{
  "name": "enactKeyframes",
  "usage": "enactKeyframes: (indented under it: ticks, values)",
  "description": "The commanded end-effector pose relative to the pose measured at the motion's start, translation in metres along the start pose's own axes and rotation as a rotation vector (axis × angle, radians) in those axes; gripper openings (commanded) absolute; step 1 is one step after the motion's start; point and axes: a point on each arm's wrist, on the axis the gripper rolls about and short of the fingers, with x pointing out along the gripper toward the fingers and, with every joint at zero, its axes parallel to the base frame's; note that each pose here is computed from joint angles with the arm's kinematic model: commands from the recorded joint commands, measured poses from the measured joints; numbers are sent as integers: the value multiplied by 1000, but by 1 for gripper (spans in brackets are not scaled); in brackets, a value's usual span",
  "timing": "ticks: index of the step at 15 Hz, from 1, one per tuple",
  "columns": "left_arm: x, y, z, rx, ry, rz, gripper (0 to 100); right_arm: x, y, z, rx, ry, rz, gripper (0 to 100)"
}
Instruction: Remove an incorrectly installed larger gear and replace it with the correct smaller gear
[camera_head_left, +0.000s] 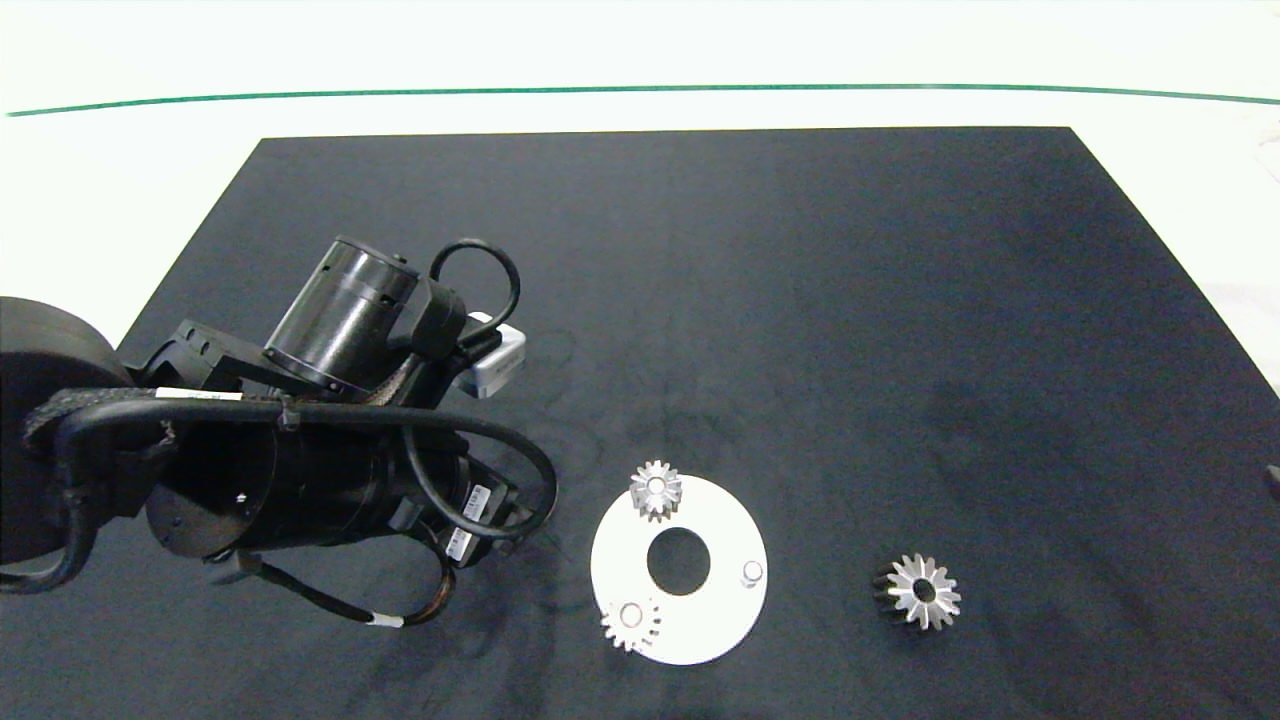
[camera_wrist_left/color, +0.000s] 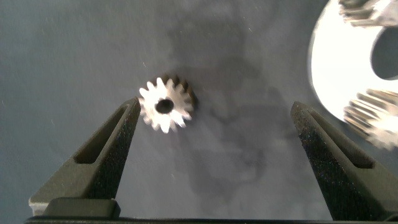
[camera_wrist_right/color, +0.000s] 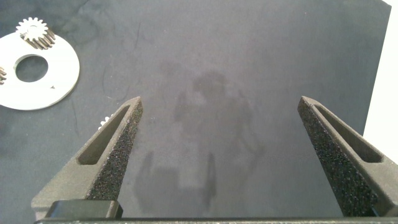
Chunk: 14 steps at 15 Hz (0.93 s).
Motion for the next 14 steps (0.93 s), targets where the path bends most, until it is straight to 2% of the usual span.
enactKeyframes:
  ticks: [1, 6, 10, 14]
  values:
    - [16, 9, -1, 8, 18, 34, 100, 2, 0, 0, -4, 6, 4, 100]
    - [25, 10, -1, 3, 33, 41, 100, 3, 1, 0, -5, 9, 5, 100]
    - [33, 21, -3, -22, 59, 71, 100, 3, 1, -1, -6, 10, 15, 100]
    - [35, 33, -6, -13, 62, 96, 100, 3, 1, -1, -6, 10, 20, 100]
